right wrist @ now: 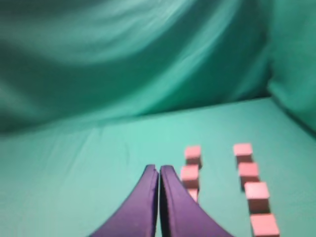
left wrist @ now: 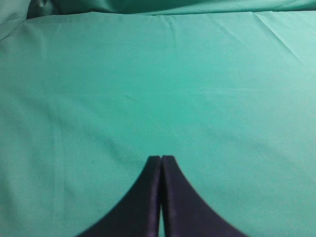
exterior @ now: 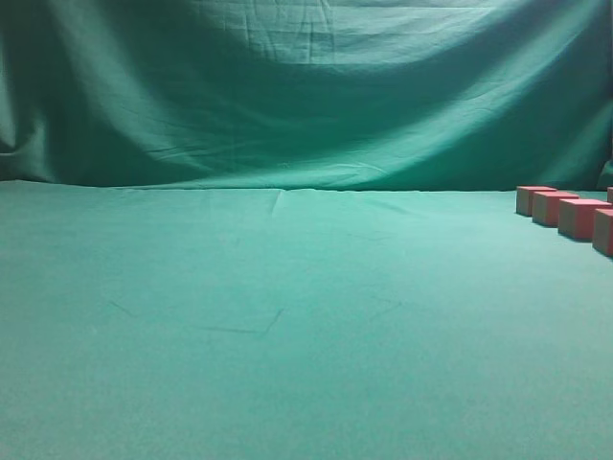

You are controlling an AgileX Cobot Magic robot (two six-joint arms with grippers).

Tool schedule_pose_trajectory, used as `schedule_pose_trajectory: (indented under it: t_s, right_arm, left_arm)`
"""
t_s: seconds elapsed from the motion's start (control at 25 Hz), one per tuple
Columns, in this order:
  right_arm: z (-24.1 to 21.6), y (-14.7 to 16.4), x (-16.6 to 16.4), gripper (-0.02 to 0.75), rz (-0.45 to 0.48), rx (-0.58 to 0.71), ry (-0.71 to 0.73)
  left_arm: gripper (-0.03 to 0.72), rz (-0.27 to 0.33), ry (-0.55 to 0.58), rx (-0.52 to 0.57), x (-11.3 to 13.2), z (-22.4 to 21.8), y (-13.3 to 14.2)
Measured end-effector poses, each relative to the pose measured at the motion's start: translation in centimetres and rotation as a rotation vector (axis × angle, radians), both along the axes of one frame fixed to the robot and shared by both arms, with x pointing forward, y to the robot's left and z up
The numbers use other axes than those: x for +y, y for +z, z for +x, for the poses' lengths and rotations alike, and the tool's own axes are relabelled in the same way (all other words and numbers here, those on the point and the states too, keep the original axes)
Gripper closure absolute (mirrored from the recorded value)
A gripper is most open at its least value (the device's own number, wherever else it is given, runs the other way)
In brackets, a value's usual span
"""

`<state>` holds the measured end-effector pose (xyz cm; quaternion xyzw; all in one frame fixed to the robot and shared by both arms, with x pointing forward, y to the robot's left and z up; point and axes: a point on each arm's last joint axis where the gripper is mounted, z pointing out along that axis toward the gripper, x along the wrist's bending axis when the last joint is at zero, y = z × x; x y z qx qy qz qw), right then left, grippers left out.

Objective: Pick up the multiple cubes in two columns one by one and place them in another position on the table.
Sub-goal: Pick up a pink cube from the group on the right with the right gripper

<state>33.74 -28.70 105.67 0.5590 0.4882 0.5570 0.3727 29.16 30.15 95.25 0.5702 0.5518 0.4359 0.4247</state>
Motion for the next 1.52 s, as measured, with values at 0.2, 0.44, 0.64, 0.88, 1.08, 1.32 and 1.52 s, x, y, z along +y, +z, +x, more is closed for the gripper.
schedule_pose_trajectory:
  t_s: [0.2,0.44,0.64,0.88,1.08,1.32,1.52]
  right_arm:
    - [2.4,1.3,1.9,0.738,-0.188,0.26,0.252]
    - [6.5,1.5,2.4,0.738,-0.191,0.658,0.346]
    - [9.2,0.4,2.9,0.738,-0.242,0.903,0.331]
    - [11.0,-1.6,5.9,0.738,-0.434,1.039,0.209]
    - [12.8,-4.3,7.8,0.702,-0.478,1.146,0.161]
    - [14.3,-6.5,8.0,0.397,-0.479,1.213,0.059]
    - [14.8,-7.1,8.0,0.264,-0.437,1.22,-0.001]
  left_arm:
    - [0.688,0.0,0.0,0.0,0.0,0.0,0.0]
    - [0.688,0.0,0.0,0.0,0.0,0.0,0.0]
    - [0.688,0.0,0.0,0.0,0.0,0.0,0.0]
    - [0.688,0.0,0.0,0.0,0.0,0.0,0.0]
    - [0.688,0.0,0.0,0.0,0.0,0.0,0.0]
    - [0.688,0.0,0.0,0.0,0.0,0.0,0.0]
    - [0.688,0.0,0.0,0.0,0.0,0.0,0.0]
